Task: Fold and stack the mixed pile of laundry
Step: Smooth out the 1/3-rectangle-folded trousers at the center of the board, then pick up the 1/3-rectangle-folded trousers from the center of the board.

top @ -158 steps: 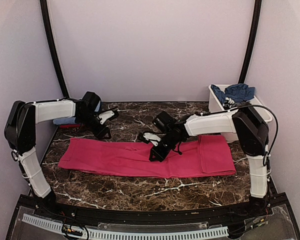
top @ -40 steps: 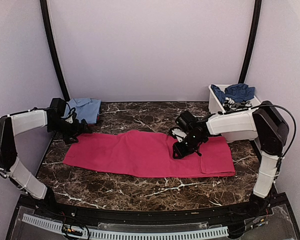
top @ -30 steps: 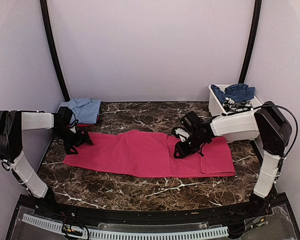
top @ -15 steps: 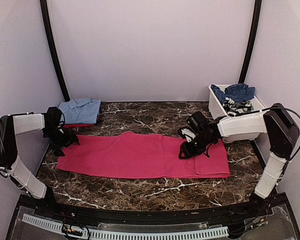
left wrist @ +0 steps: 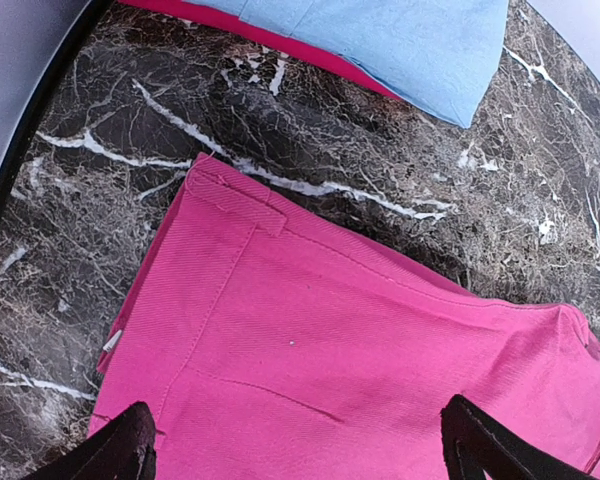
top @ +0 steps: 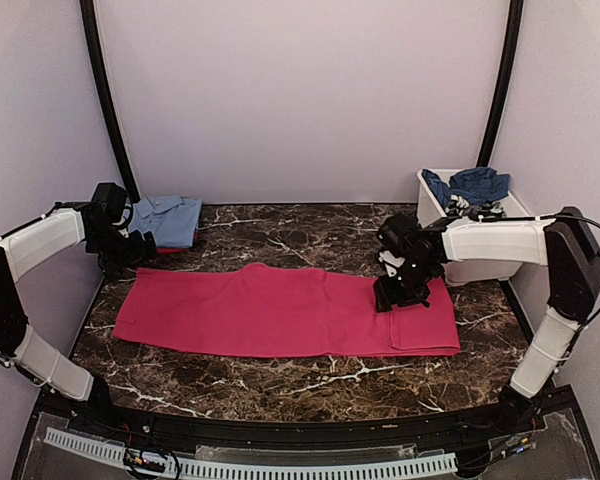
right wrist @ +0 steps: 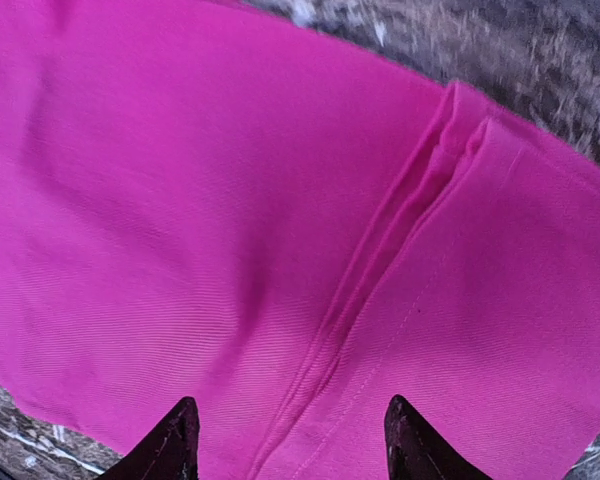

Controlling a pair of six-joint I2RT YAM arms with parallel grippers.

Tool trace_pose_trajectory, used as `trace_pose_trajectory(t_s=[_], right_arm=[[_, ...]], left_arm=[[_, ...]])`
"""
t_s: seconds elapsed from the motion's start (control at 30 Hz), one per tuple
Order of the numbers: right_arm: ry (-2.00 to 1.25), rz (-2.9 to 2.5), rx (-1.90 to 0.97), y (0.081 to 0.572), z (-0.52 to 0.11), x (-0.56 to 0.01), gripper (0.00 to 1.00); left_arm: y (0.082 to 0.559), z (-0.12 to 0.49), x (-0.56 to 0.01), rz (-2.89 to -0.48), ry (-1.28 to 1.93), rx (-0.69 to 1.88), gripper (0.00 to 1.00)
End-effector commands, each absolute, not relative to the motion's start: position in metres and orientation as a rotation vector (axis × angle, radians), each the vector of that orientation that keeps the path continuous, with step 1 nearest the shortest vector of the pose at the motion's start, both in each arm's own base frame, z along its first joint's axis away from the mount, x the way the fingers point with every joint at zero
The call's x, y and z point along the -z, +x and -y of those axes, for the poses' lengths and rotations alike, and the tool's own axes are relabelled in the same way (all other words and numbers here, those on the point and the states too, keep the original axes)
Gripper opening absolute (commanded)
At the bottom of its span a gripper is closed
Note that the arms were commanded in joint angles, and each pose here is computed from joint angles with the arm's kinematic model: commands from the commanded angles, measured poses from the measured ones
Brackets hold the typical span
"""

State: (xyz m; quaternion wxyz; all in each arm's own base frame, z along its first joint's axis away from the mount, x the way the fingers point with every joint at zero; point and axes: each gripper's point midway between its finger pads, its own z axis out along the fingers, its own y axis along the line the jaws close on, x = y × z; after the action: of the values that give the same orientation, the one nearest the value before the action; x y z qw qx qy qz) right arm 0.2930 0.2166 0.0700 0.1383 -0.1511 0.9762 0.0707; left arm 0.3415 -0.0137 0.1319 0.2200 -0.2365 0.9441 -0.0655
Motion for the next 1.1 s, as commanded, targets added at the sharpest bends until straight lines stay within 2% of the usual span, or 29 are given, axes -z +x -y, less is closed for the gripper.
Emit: trace_pose_trajectory(t_s=[0.0, 0.2, 0.33, 0.47, 0.67, 0.83, 1.07], right_arm=[[-0.347, -2.907, -0.076, 0.294, -0.202, -0.050, 0.61], [-0.362, -2.953, -0.006, 0.297, -0.204, -0.026, 0.60], [-0.402, -2.983, 0.161, 0.292, -0.191, -0.010, 0.53], [-0.403, -2.994, 0.217, 0.285, -0.182, -0.005, 0.37], [-0.373, -2.941, 0.211, 0.289, -0.176, -0.026, 0.00], [-0.345, -2.860, 0.121, 0.298, -0.180, -0.067, 0.00], [-0.419, -2.712, -0.206, 0.309, -0.221, -0.143, 0.00]], left_arm=[[0.338, 0.009, -0.135, -2.606, -0.657, 0.153, 0.99], [0.339, 0.010, -0.129, -2.605, -0.658, 0.156, 0.99], [0.337, 0.008, -0.126, -2.612, -0.662, 0.144, 0.99], [0.339, 0.009, -0.127, -2.606, -0.661, 0.150, 0.99], [0.341, 0.011, -0.124, -2.616, -0.660, 0.165, 0.99], [0.341, 0.012, -0.124, -2.616, -0.657, 0.169, 0.99], [0.343, 0.016, -0.120, -2.635, -0.672, 0.250, 0.99]])
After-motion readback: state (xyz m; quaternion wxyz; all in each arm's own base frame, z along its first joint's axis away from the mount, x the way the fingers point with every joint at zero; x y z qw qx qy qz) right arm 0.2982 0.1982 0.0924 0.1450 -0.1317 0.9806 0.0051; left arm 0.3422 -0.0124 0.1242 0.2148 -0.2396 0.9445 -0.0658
